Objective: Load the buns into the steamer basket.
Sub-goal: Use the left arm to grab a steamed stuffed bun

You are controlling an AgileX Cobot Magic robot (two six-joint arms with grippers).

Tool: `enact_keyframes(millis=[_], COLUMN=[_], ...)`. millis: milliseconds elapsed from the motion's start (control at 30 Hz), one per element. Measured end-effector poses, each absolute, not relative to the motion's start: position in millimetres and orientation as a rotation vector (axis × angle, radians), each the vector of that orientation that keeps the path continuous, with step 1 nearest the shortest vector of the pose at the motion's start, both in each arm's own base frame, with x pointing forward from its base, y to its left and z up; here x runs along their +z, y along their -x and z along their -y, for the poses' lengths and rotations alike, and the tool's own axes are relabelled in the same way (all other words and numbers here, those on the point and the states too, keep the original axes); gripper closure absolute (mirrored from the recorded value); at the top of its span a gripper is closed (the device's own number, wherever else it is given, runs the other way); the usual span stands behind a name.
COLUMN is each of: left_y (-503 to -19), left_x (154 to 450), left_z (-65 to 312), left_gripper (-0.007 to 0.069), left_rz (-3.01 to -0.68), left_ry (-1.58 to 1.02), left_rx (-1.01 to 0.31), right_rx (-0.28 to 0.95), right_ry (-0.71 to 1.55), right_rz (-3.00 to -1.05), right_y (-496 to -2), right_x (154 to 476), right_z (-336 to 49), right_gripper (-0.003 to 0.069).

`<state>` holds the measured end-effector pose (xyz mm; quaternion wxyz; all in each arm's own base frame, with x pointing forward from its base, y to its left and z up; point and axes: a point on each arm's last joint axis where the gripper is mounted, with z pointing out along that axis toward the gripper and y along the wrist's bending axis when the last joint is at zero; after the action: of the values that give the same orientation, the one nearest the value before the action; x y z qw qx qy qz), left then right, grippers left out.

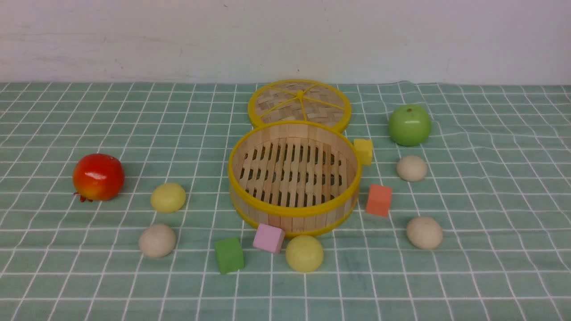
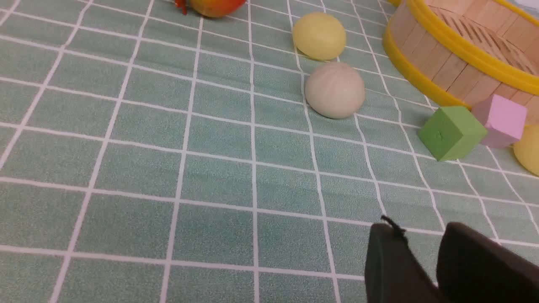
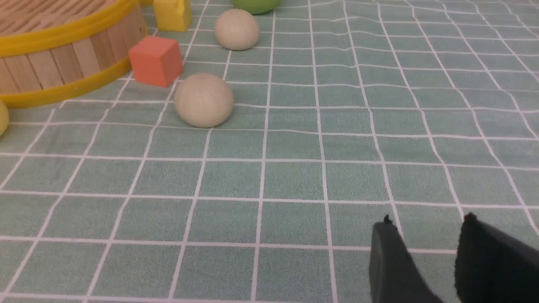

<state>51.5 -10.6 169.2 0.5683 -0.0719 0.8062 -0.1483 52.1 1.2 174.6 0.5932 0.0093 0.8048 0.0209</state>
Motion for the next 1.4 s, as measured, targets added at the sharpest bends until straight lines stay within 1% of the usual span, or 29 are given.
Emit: enact_keyframes(millis=[1100, 1167, 1267, 1300, 1333, 1367, 1400], left_y=[-52, -53, -55, -55, -55, -56, -56], left_x=[169, 174, 184, 185, 189, 193, 195], left_z=[11, 12, 13, 13, 13, 12, 11], left_gripper=[0.0424, 0.0422, 0.0421, 0.0421, 0.0419, 0.0418, 0.0417], left_rz=[-1.89, -1.842, -1.707, -1.697, -1.628, -1.569, -1.531], left_ry=[0.17, 0.223, 0.43, 0.445, 0.551, 0.623, 0.661], left_rx=[-0.35, -0.413, -0.644, -0.66, -0.774, -0.848, -0.886], right_rx=[0.049, 0.049, 0.049, 0.049, 0.049, 0.049, 0.049], right_ry=[-0.022, -0.022, -0.022, -0.022, -0.022, -0.022, -0.022], right_rz=[-1.871, -1.871, -1.871, -1.871, -1.871, -1.871, -1.871], right_y=[-52, -52, -52, -52, -52, -52, -52], right_x=[175, 175, 175, 175, 175, 175, 175], right_z=[-1, -1, -1, -1, -1, -1, -1], right_gripper=[0.042, 0.042, 0.042, 0.042, 0.042, 0.042, 0.042])
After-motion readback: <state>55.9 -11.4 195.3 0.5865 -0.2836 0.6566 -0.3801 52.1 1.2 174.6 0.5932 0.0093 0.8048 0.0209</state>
